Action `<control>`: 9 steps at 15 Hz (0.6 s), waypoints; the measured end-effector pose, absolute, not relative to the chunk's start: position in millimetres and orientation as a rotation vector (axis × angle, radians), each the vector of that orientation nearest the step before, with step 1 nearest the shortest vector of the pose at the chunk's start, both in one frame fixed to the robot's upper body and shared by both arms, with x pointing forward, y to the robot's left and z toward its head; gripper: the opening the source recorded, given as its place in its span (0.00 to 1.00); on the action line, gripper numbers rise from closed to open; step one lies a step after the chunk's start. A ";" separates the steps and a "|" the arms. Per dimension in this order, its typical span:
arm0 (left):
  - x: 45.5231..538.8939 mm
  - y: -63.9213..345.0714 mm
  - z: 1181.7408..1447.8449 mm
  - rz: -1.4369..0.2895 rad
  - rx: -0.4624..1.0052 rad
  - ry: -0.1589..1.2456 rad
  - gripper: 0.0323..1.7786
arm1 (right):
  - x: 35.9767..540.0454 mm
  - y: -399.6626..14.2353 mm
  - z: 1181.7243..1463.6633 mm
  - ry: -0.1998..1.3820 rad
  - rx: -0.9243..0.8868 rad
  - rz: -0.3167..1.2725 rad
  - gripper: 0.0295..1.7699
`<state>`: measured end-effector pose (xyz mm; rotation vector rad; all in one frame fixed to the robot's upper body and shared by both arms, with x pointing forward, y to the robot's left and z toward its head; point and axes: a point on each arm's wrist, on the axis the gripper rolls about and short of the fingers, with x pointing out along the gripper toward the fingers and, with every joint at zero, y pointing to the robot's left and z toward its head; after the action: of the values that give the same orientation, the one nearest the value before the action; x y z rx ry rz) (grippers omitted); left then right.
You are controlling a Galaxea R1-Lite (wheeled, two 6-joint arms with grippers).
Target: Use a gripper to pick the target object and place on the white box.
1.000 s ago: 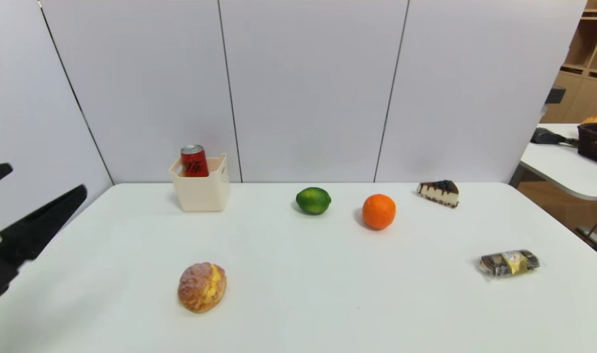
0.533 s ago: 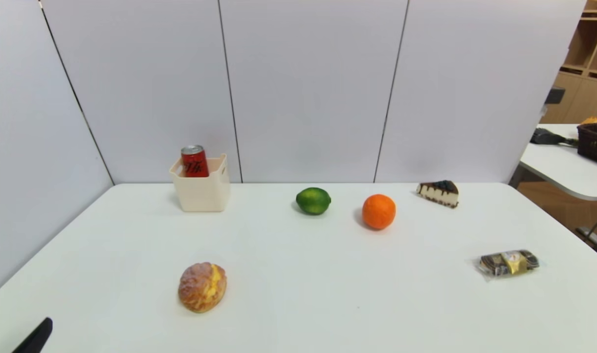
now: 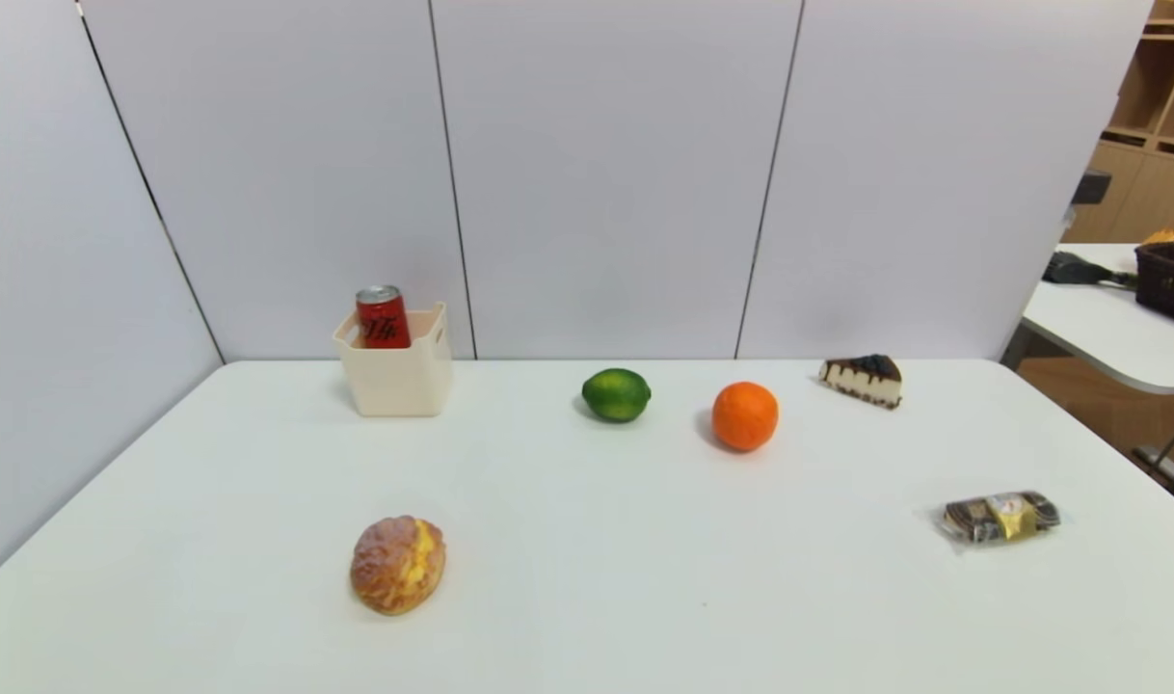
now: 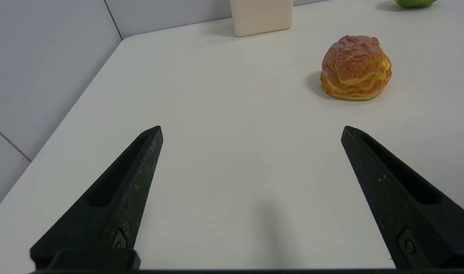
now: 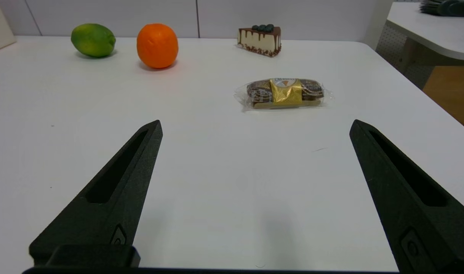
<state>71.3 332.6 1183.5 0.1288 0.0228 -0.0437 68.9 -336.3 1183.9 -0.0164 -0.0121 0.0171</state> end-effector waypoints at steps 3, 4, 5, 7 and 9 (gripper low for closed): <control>69.4 332.6 1182.4 -0.038 0.072 0.006 0.95 | 68.9 -336.3 1183.9 -0.012 -0.016 0.018 0.96; 69.2 332.7 1182.2 -0.036 0.069 0.003 0.95 | 68.9 -336.3 1183.9 -0.012 -0.016 0.016 0.96; 69.1 332.8 1182.2 -0.030 0.060 0.002 0.95 | 68.9 -336.3 1183.8 -0.012 -0.016 0.017 0.96; 69.0 333.2 1182.1 -0.013 0.029 0.001 0.95 | 68.9 -336.3 1183.8 -0.012 -0.016 0.017 0.96; 69.0 333.5 1182.4 0.002 -0.002 -0.001 0.95 | 68.9 -336.3 1183.9 -0.012 -0.016 0.016 0.96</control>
<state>69.0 333.5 1182.4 -0.0017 -0.0015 0.0021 68.9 -336.3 1183.9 -0.0162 -0.0120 0.0165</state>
